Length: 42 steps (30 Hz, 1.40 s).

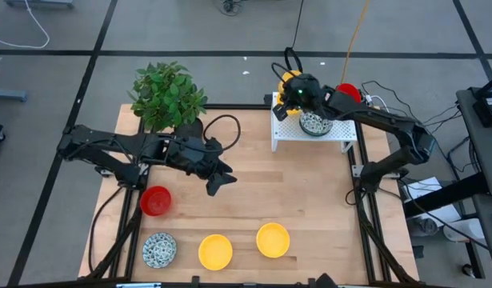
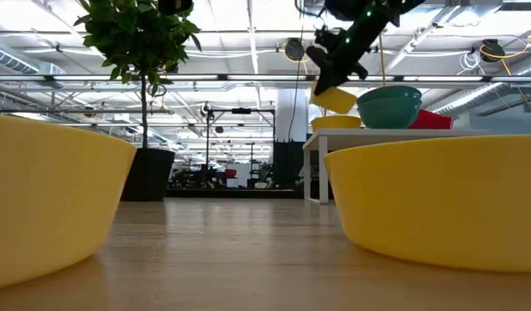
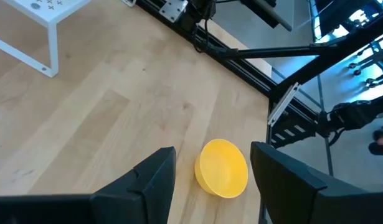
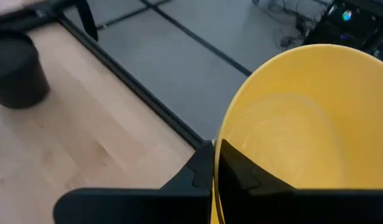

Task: Pick & Place Mini bowls
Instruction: Stack the yellow bowl on top of the yellow bowl on the shelf, then stack the red bowl on top of the red bowls on the shelf

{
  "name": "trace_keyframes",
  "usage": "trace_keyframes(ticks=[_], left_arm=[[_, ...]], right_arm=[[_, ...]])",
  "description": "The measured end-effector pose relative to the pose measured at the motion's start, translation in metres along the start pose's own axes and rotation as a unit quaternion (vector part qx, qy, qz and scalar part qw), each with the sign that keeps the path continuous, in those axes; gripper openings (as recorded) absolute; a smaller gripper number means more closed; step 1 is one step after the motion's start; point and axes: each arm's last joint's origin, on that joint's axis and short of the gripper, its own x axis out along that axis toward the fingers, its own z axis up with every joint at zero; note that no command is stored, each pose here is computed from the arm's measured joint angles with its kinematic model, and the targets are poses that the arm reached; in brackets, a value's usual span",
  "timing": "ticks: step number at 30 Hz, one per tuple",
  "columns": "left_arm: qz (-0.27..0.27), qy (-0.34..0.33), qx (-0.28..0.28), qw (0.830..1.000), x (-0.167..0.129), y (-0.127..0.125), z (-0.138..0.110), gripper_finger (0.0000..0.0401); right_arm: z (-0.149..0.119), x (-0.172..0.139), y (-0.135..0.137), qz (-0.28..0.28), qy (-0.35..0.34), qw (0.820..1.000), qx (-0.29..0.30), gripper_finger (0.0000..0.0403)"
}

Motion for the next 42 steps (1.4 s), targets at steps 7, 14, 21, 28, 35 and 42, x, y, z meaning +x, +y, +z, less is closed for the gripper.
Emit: trace_keyframes(ticks=[7, 14, 21, 28, 35, 42], left_arm=[[0.002, 0.003, 0.0, 1.0, 0.0, 0.0, -0.001, 0.0212], [0.002, 0.003, 0.02, 1.0, 0.0, 0.001, -0.001, 0.0212], [0.002, 0.003, 0.022, 1.0, 0.0, 0.0, -0.001, 0.0212], [0.002, 0.003, 0.02, 1.0, 0.0, 0.0, -0.001, 0.0212], [0.001, 0.005, 0.013, 1.0, 0.0, 0.0, -0.001, 0.0212], [0.008, 0.093, -0.02, 0.995, 0.0, 0.001, -0.018, 0.0212]], right_arm=[[-0.011, 0.018, 0.004, -0.003, 0.044, 0.999, -0.013, 0.0], [-0.016, 0.019, 0.004, -0.006, 0.067, 0.998, -0.019, 0.0], [-0.018, 0.018, 0.005, 0.005, 0.078, 0.997, -0.021, 0.0007], [-0.018, 0.018, 0.006, 0.018, 0.079, 0.997, -0.016, 0.0046], [-0.015, 0.012, 0.004, 0.019, 0.071, 0.997, -0.013, 0.0113], [-0.001, -0.034, 0.004, 0.04, 0.008, 0.999, -0.013, 0.0156]])
